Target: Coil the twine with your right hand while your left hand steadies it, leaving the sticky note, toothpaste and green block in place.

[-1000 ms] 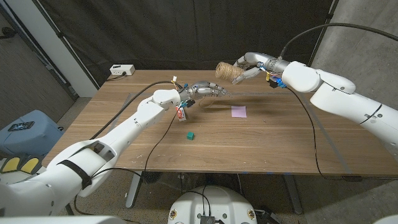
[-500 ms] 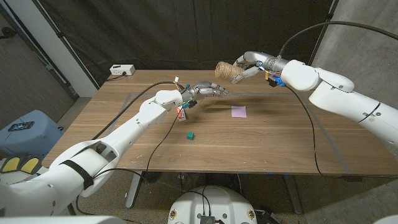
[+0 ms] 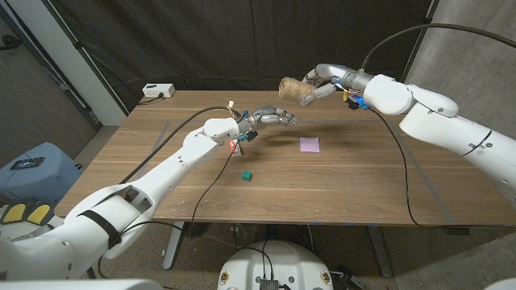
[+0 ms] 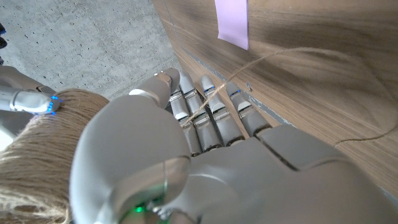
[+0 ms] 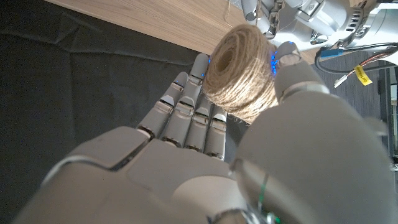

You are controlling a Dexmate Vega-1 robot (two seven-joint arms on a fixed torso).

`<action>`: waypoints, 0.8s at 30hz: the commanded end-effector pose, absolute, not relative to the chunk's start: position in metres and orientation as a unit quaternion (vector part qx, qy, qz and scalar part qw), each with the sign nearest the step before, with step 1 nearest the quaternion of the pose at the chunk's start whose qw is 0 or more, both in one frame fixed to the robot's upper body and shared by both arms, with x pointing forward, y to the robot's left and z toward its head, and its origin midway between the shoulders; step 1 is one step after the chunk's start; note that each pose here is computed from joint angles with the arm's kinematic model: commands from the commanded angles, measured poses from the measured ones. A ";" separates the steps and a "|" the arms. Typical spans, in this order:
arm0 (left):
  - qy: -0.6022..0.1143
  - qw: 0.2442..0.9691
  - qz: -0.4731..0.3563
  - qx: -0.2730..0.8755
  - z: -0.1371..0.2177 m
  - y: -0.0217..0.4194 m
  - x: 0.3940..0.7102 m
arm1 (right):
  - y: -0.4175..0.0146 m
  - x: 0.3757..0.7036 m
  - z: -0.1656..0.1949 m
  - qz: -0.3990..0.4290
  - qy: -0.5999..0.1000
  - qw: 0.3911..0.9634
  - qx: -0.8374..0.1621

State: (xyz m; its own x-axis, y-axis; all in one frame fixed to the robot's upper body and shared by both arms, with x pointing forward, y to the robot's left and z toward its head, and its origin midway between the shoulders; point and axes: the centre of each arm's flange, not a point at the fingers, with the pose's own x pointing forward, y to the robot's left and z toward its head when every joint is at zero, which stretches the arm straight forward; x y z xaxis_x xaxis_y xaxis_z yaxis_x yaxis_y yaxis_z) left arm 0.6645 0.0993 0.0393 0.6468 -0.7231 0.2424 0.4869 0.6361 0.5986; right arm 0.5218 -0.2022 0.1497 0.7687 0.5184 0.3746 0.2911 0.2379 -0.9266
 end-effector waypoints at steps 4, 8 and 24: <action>-0.235 0.873 -0.346 0.250 0.035 0.097 0.660 | -0.203 0.525 0.159 0.069 -0.333 0.709 -0.617; -0.236 0.872 -0.346 0.252 0.035 0.096 0.659 | -0.202 0.527 0.160 0.068 -0.332 0.709 -0.618; -0.232 0.868 -0.364 0.245 0.034 0.094 0.663 | -0.204 0.539 0.166 0.056 -0.330 0.716 -0.613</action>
